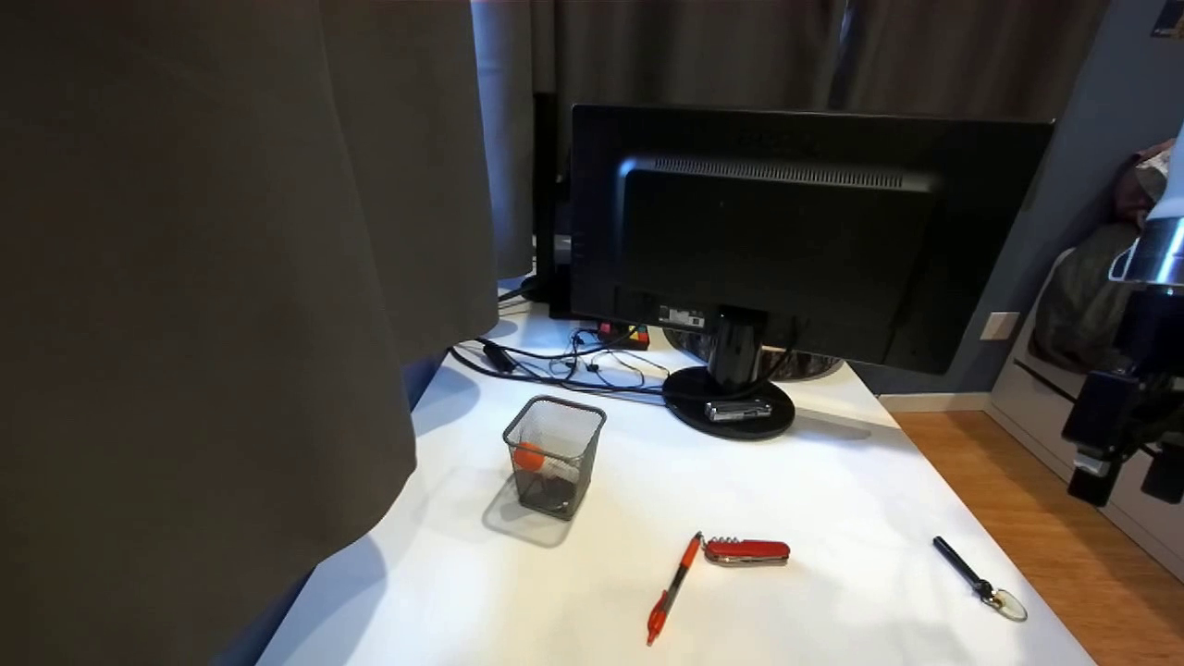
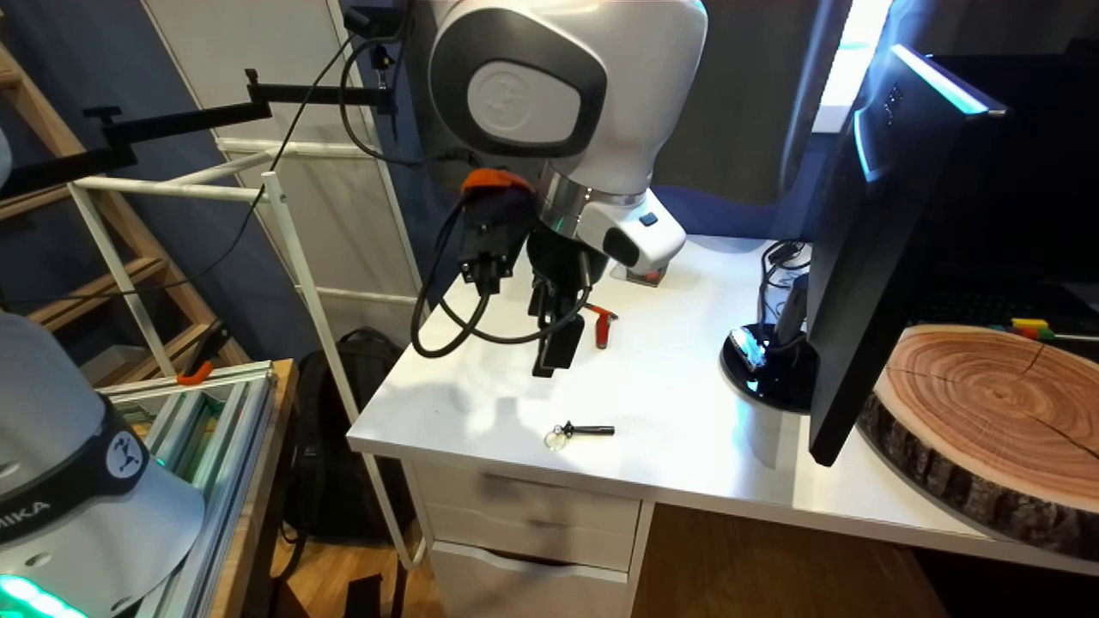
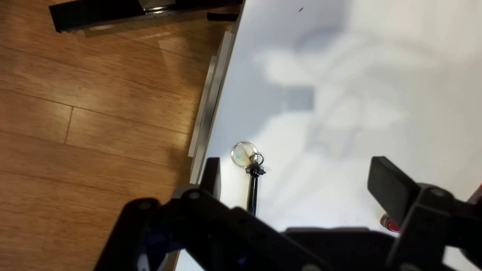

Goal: Move the black object to the small bin

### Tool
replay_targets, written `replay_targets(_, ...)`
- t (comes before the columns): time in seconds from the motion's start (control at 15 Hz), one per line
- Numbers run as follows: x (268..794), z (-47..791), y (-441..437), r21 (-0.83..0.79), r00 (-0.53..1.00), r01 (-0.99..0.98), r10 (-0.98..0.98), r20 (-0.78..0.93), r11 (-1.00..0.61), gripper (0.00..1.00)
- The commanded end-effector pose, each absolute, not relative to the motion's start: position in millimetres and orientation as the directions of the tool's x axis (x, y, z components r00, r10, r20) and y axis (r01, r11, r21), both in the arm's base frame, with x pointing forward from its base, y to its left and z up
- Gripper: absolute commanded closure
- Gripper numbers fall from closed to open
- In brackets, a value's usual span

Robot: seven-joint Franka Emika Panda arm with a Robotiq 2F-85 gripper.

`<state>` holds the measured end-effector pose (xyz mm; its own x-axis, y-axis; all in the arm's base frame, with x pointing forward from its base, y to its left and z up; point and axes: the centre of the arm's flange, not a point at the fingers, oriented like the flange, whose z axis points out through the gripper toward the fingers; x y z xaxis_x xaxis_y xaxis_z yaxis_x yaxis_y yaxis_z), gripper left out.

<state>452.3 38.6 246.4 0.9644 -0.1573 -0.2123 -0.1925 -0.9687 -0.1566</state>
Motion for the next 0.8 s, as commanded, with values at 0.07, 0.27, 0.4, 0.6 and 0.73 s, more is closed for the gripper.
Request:
replay_targets(0.07,464,230,41,-0.127,0.965,-0.216,-0.192,-0.179,-0.968,0.0)
replay_targets(0.27,477,207,40,-0.115,0.965,-0.242,-0.227,-0.135,-0.963,0.0)
replay_targets(0.4,486,190,39,-0.108,0.965,-0.248,-0.235,-0.118,-0.963,0.0)
replay_targets(0.6,501,165,30,-0.101,0.965,-0.254,-0.245,-0.096,-0.962,0.0)
replay_targets(0.73,513,144,20,-0.091,0.966,-0.253,-0.246,-0.083,-0.963,0.0)
